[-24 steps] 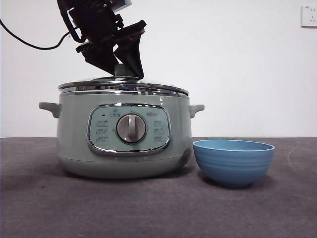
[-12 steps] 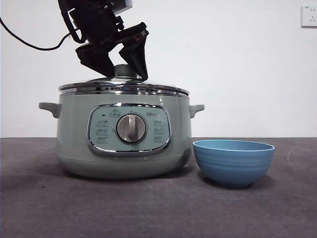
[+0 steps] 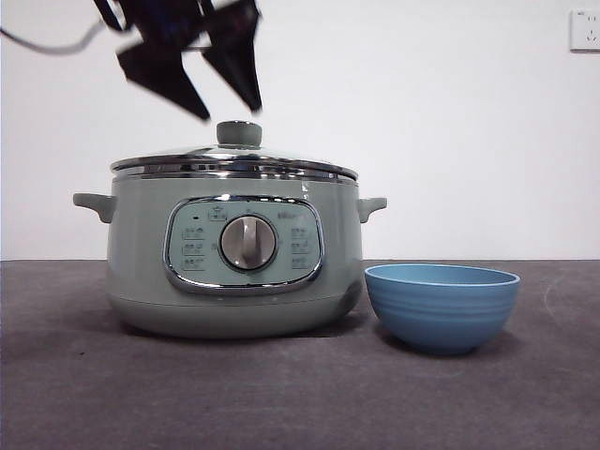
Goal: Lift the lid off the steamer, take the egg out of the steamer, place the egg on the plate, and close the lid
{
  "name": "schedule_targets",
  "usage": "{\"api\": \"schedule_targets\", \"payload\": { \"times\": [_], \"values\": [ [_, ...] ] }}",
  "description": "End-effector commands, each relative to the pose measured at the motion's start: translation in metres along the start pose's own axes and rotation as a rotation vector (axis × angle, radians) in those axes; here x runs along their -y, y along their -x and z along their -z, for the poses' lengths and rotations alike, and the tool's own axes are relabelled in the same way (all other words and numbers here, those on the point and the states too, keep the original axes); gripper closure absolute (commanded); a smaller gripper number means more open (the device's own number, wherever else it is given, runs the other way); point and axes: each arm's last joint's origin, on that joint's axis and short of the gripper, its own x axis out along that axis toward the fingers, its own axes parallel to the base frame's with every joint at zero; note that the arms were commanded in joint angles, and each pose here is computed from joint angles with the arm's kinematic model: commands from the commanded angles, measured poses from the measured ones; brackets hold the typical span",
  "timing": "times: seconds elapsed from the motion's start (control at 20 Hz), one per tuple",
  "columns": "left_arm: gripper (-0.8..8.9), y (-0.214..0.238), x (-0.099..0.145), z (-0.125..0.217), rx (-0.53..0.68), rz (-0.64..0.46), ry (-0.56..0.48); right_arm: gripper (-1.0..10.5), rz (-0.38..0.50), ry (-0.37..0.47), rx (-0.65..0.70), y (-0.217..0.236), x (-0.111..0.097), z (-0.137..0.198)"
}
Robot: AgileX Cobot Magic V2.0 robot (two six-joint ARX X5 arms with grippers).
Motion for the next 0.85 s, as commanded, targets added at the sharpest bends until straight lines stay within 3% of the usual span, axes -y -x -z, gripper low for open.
{"api": "schedule_targets", "payload": {
  "times": [0.05, 0.35, 0.6, 0.65, 0.75, 0.85],
  "values": [
    [4.01, 0.034, 0.003, -0.003, 0.061, -0.006, 0.000, 4.7, -0.011, -0.009, -0.006, -0.001, 0.000, 0.002],
    [4.05, 0.138, 0.014, 0.017, 0.128, 0.004, 0.026, 4.8, -0.110, -0.019, -0.134, 0.000, -0.003, 0.014],
    [4.11, 0.194, 0.026, 0.049, 0.103, 0.141, 0.074, 4.9, -0.238, -0.060, -0.320, 0.004, -0.007, 0.031],
    [4.24, 0.201, 0.028, 0.054, 0.090, 0.165, 0.078, 5.5, -0.268, -0.071, -0.353, 0.005, -0.007, 0.034],
    [5.60, 0.208, 0.030, 0.063, 0.051, 0.192, 0.087, 6.8, -0.305, -0.089, -0.405, 0.007, -0.008, 0.038],
    [7.70, 0.210, 0.031, 0.068, 0.007, 0.193, 0.110, 8.7, -0.322, -0.099, -0.436, 0.008, -0.009, 0.041]
  ]
}}
